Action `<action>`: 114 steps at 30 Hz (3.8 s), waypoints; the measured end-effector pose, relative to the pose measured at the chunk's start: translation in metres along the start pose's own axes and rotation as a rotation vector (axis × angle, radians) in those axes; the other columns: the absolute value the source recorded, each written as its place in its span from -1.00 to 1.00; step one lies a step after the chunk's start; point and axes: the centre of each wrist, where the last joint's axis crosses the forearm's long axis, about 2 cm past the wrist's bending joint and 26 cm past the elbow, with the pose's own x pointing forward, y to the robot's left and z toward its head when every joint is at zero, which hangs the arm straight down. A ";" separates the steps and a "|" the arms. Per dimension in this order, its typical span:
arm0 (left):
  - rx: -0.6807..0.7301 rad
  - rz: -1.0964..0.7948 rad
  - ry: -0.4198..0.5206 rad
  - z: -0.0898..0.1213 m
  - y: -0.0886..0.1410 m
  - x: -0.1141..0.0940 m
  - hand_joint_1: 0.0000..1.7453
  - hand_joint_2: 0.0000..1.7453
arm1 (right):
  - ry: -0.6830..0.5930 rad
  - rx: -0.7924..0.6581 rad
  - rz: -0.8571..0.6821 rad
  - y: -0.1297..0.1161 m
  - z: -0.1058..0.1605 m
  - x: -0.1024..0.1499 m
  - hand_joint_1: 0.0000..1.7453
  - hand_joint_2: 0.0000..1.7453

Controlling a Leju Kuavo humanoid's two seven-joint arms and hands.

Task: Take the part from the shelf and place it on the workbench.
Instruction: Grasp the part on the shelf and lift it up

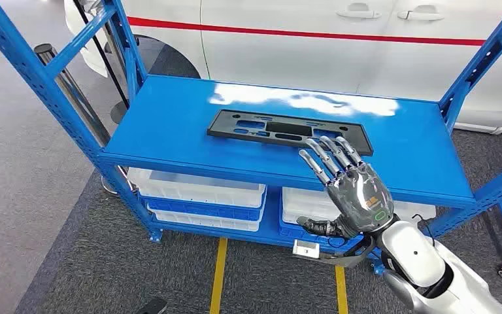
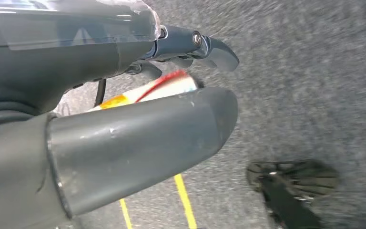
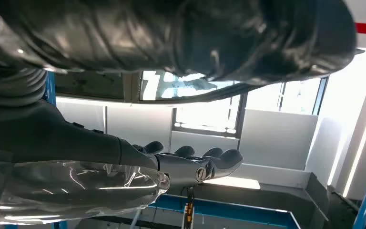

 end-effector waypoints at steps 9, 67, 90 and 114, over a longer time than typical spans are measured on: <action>0.004 -0.001 -0.018 0.000 0.001 0.006 -1.00 -1.00 | 0.003 0.006 -0.003 0.002 0.003 -0.001 -1.00 -1.00; 0.028 0.054 -0.022 -0.001 -0.005 0.009 -1.00 -1.00 | 0.027 0.370 -0.413 0.075 -0.022 0.054 -1.00 1.00; 0.020 0.067 -0.015 -0.001 -0.004 0.011 -1.00 -1.00 | 0.294 0.311 -0.175 0.103 -0.039 0.084 -1.00 1.00; 0.037 0.087 -0.011 -0.001 -0.015 0.012 -1.00 -1.00 | 0.557 0.507 -0.254 0.150 0.044 0.067 1.00 1.00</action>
